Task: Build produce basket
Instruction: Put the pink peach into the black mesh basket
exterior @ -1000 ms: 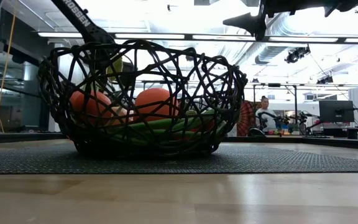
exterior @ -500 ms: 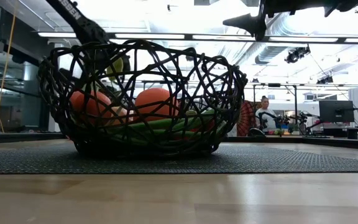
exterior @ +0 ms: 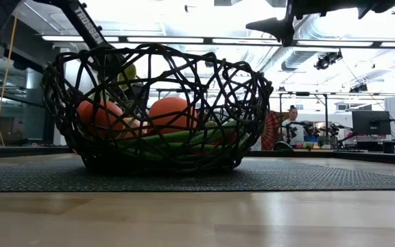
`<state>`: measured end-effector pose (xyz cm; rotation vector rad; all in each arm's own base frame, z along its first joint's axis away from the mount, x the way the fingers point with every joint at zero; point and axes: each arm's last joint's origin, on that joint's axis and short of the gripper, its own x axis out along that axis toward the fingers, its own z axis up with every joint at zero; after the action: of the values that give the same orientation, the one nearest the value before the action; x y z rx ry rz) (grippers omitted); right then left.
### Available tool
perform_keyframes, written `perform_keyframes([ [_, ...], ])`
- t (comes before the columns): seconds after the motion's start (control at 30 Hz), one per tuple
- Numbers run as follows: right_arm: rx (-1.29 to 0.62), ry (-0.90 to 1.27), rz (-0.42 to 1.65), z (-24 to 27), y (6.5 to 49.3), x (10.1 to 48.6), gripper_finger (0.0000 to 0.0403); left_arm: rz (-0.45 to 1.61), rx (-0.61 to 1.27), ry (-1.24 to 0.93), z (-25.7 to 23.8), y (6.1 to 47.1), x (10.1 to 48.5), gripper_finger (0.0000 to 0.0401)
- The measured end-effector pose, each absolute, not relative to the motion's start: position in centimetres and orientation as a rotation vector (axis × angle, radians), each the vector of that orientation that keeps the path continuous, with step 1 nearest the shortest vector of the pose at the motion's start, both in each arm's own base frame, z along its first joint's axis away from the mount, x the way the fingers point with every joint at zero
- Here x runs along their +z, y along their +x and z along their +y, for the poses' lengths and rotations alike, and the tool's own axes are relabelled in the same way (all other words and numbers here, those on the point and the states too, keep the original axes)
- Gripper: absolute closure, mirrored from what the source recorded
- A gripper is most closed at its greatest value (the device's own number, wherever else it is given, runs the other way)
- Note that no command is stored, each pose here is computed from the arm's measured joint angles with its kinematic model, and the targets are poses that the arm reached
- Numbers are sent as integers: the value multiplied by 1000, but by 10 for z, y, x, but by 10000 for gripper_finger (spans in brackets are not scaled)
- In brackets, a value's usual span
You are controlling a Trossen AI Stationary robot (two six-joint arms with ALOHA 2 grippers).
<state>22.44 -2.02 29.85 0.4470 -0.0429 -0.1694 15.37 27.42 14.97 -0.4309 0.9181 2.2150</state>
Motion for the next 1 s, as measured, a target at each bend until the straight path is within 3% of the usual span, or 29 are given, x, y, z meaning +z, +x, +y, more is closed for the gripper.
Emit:
perform_keyframes([
  [0.2, -169, 446, -43, -20, 224, 299, 13, 1039, 2089, -434, 276, 158, 149, 401],
  [0.4, -166, 447, -50, -20, 224, 299, 13, 1102, 2012, -583, 268, 158, 152, 401],
  [0.63, -165, 454, -54, -20, 224, 300, 13, 1271, 1803, -635, 221, 185, 167, 401],
  [0.8, -163, 470, -60, -20, 224, 300, 13, 1160, 1592, -611, 177, 212, 202, 401],
  [1.0, -161, 495, -70, -20, 224, 301, 13, 946, 1570, -482, 142, 217, 240, 401],
])
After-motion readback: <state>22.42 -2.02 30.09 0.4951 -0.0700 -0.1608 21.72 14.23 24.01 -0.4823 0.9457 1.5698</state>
